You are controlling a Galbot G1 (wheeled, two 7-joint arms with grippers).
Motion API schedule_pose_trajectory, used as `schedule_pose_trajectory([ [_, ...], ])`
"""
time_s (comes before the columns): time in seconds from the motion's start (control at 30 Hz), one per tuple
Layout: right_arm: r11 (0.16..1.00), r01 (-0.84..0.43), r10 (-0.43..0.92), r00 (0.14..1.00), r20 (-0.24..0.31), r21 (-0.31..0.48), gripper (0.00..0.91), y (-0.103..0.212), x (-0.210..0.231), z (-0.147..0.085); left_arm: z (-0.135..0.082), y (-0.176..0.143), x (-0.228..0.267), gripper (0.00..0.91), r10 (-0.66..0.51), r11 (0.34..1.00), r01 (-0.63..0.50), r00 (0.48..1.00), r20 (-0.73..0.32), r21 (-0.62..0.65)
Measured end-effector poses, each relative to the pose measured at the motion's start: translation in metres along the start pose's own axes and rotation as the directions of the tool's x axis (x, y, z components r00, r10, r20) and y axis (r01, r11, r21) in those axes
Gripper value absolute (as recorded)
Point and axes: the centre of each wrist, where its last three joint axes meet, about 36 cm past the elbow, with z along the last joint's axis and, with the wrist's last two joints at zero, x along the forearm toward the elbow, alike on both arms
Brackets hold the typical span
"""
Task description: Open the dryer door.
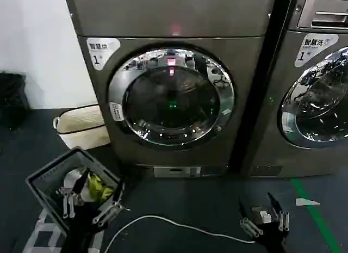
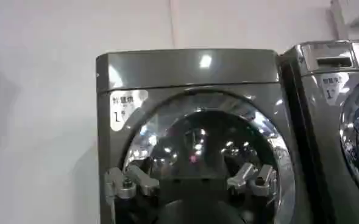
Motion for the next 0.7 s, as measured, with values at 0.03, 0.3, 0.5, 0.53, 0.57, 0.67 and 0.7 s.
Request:
schedule_pose_trajectory([
  [0.03, 1.0, 0.006, -0.006, 1.0, 0.007, -0.004, 0.907, -0.001, -0.003, 0.0, -0.001, 0.0, 0.0, 0.907, 0.0, 1.0, 0.0, 1.0, 0.001, 0.0],
  [0.3, 0.991, 0.135, -0.136, 0.988, 0.069, 0.021, 0.907, -0.013, -0.04, 0.001, -0.006, -0.001, 0.002, 0.907, -0.004, 1.0, 0.004, 1.0, 0.002, 0.001],
  [0.5, 0.971, 0.233, -0.238, 0.967, 0.089, 0.055, 0.907, -0.023, -0.076, 0.003, -0.006, -0.002, 0.003, 0.907, -0.016, 1.0, 0.016, 1.0, -0.001, -0.007],
  [0.53, 0.967, 0.249, -0.254, 0.962, 0.096, 0.06, 0.907, -0.025, -0.084, 0.003, -0.006, -0.002, 0.003, 0.907, -0.017, 1.0, 0.017, 1.0, -0.001, -0.008],
  [0.57, 0.963, 0.262, -0.267, 0.958, 0.104, 0.065, 0.907, -0.027, -0.091, 0.003, -0.006, -0.003, 0.004, 0.907, -0.018, 1.0, 0.018, 1.0, -0.001, -0.009],
  [0.67, 0.95, 0.304, -0.311, 0.941, 0.135, 0.072, 0.907, -0.031, -0.115, -0.001, -0.005, -0.004, 0.005, 0.907, -0.02, 1.0, 0.02, 1.0, -0.004, -0.013],
  [0.7, 0.946, 0.315, -0.323, 0.935, 0.144, 0.077, 0.907, -0.033, -0.123, -0.002, -0.005, -0.004, 0.005, 0.907, -0.021, 1.0, 0.021, 1.0, -0.005, -0.014],
])
